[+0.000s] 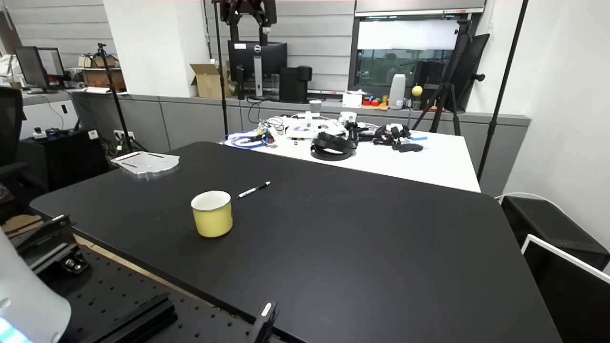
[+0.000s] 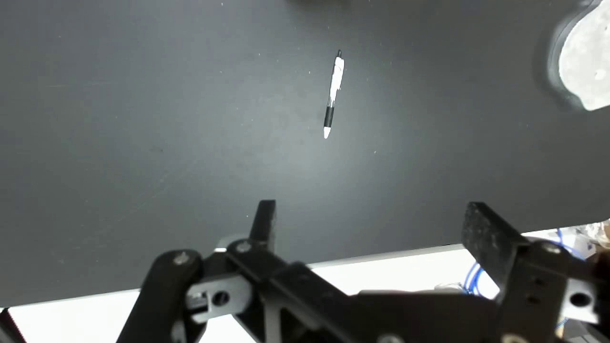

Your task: Put the pen into the cup.

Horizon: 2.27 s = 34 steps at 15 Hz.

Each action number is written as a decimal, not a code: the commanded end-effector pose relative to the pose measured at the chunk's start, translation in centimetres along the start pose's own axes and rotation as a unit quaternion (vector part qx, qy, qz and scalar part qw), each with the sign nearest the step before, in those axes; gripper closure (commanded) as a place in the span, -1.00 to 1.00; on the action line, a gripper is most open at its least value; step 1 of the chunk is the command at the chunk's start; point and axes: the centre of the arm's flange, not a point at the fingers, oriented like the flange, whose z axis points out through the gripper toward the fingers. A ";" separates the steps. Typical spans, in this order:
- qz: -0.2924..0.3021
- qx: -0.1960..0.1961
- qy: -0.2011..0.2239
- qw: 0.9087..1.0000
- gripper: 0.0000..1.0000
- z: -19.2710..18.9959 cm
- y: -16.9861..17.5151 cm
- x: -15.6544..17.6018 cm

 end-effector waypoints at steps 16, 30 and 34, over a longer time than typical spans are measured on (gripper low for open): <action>0.102 -0.017 -0.068 0.992 -1.00 26.6 -3.7 2.0; 0.085 -0.033 -0.104 0.990 -1.00 35.8 -2.7 0.1; 0.085 -0.033 -0.101 0.991 -1.00 35.7 -2.8 0.3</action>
